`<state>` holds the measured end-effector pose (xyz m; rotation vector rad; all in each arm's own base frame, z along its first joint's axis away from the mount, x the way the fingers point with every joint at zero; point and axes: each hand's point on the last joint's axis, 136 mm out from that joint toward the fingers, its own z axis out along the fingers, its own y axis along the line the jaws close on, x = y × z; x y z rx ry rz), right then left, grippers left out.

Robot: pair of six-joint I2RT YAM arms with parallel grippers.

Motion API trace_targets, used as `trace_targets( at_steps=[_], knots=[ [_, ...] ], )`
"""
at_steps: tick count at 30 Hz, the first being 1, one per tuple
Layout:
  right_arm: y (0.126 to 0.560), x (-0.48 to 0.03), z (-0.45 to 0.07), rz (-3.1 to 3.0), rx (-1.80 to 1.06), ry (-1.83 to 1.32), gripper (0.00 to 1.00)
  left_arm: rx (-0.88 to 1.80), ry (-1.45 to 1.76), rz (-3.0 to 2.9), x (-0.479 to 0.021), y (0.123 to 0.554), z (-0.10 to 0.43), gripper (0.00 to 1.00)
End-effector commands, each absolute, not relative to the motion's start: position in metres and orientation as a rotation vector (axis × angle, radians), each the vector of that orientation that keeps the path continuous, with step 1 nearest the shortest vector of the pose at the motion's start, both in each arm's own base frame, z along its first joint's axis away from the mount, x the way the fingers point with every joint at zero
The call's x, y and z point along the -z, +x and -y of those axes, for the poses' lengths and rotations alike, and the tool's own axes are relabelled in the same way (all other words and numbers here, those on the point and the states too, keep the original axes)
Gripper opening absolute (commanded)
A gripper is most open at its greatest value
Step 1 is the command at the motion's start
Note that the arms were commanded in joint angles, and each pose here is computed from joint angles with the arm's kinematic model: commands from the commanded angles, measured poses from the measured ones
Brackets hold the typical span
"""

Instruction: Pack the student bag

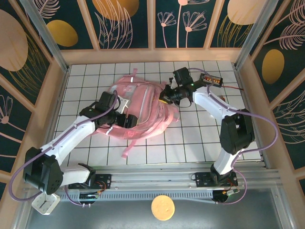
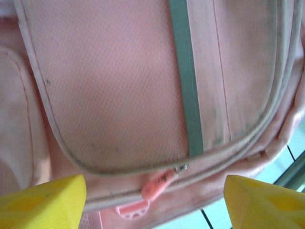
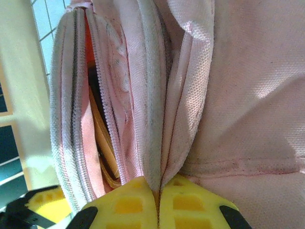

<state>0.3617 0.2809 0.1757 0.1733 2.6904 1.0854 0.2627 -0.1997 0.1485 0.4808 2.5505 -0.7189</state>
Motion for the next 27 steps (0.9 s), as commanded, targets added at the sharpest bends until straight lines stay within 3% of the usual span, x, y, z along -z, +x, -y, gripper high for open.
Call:
trace_targets(
  at_steps=[1,7,27],
  knots=[
    [0.379,-0.228,-0.297,-2.530,-1.230,0.082,0.00,0.819,0.447,-2.521,-0.156,0.255,0.205,0.73],
    [0.379,-0.230,-0.300,-2.532,-1.254,0.074,0.00,0.898,0.413,-2.581,-0.140,0.247,0.211,0.60],
    [0.375,-0.239,-0.300,-2.519,-1.274,0.065,0.00,0.751,0.518,-2.666,-0.111,0.249,0.219,0.58]
  ],
)
